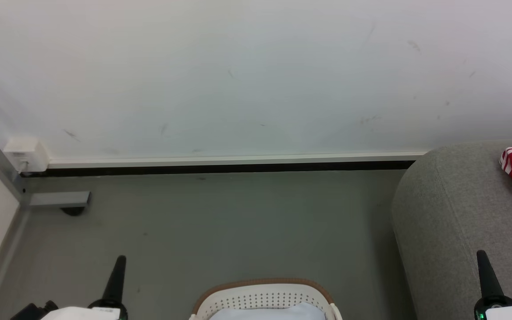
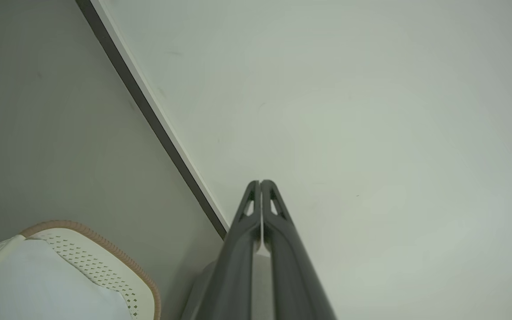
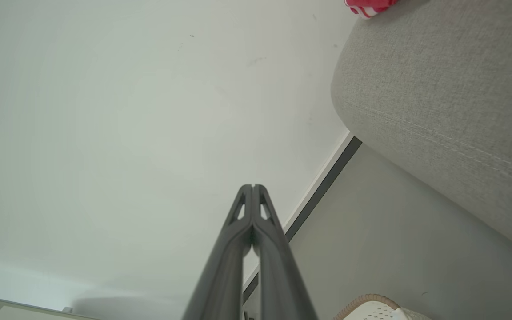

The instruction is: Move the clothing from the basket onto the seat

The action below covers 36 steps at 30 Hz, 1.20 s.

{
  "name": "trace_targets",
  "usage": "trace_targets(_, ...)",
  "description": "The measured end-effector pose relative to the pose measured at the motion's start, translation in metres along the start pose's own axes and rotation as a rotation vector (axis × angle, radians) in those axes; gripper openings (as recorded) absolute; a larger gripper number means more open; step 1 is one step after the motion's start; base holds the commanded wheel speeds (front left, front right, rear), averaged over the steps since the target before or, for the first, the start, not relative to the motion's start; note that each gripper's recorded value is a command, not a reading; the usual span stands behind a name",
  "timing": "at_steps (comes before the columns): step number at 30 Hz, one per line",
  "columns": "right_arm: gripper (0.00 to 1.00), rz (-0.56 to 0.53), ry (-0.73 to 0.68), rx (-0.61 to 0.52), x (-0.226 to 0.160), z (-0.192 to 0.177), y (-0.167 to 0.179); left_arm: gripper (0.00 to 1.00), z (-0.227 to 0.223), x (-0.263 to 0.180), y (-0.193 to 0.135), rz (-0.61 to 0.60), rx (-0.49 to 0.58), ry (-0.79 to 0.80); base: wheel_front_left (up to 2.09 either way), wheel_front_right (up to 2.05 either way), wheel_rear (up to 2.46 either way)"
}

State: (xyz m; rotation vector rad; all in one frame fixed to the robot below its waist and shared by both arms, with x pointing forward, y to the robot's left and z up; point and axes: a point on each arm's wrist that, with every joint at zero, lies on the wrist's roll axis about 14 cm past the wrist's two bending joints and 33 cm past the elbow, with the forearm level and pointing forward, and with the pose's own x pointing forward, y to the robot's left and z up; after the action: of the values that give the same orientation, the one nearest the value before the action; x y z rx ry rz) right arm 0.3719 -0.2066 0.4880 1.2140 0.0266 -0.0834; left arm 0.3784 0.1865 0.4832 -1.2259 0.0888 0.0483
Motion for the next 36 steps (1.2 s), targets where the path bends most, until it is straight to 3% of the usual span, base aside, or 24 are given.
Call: trace_targets(36,0.0,0.052,0.034,0.295,0.012,-0.002,0.016,0.0,0.016,0.006,-0.013,-0.061,-0.279,-0.02,0.0,0.0,0.0)
